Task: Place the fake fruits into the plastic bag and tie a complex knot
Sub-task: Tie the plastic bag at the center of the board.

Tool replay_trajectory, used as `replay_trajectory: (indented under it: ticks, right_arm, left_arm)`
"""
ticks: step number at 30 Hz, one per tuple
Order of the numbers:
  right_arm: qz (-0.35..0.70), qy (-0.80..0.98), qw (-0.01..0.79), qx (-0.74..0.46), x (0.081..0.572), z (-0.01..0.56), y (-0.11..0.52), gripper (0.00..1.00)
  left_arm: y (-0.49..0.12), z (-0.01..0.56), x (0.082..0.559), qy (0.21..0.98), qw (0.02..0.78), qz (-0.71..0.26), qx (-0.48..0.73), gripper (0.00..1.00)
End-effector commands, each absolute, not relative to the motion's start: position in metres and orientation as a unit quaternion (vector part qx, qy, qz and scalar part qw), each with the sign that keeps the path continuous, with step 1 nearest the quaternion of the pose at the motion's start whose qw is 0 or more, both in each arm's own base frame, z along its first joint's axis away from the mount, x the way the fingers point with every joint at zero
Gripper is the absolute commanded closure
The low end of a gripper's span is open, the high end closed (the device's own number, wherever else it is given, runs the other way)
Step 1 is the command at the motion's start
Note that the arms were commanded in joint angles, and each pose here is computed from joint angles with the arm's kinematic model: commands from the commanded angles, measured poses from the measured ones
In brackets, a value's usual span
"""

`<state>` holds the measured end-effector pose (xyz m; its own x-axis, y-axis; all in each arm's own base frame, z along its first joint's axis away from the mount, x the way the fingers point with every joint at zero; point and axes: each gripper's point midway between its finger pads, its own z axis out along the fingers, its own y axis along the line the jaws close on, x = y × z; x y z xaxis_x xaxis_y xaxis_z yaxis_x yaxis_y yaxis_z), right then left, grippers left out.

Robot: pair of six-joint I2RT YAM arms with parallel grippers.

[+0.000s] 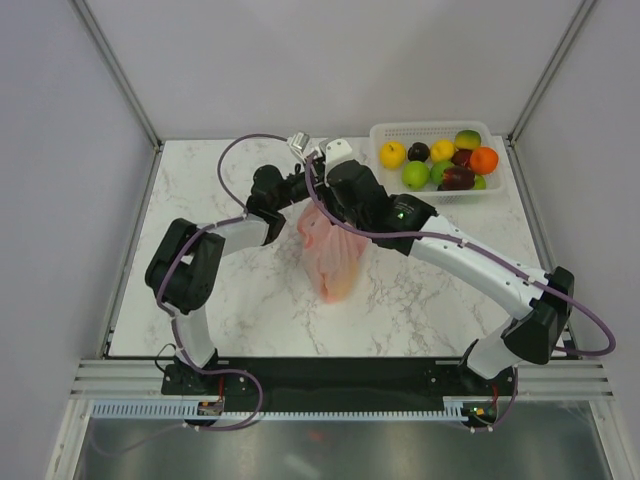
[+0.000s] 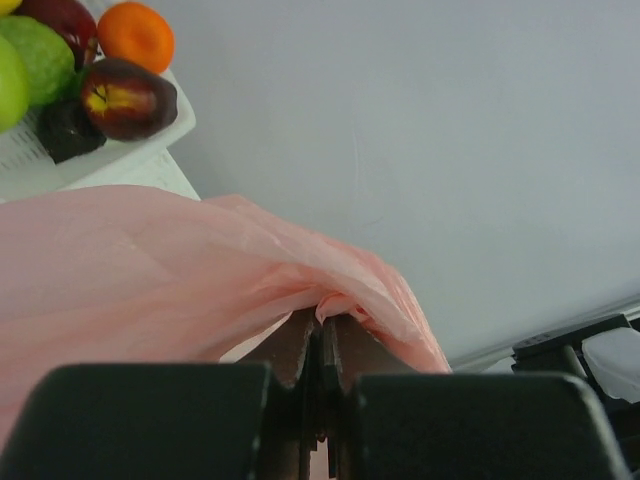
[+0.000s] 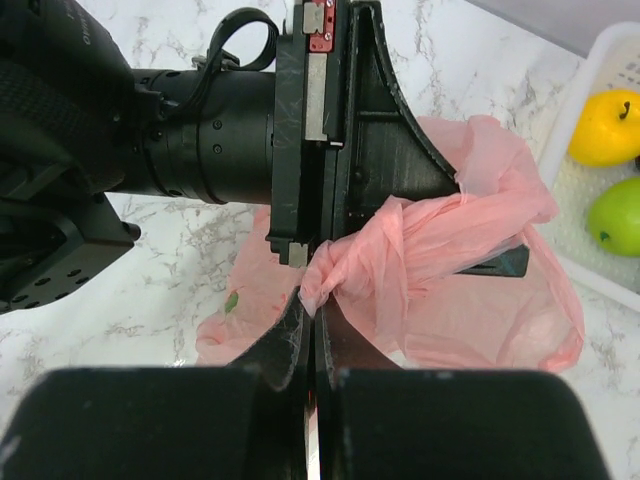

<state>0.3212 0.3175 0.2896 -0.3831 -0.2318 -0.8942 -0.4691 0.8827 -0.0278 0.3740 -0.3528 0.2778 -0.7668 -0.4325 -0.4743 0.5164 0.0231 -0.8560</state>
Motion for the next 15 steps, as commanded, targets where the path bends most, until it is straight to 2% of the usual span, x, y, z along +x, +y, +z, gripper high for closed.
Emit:
replay_trajectory:
  ticks: [1, 8, 15]
  right_arm:
    - [0.101, 0.833, 0.514, -0.18, 0.317, 0.296, 0.303, 1.0]
    - [0.071, 0.833, 0.518, -0.181, 0.317, 0.284, 0.288, 1.0]
    - [0.098, 0.833, 0.505, -0.202, 0.306, 0.279, 0.294, 1.0]
  left_arm:
    - [-0.365, 0.278, 0.354, 0.63, 0.261, -0.728, 0.065, 0.97]
    - [-0.375, 0.253, 0.332, 0.668, 0.198, -0.714, 0.068, 0.97]
    - [-0.39, 0.253, 0.315, 0.666, 0.173, -0.719, 0.099, 0.96]
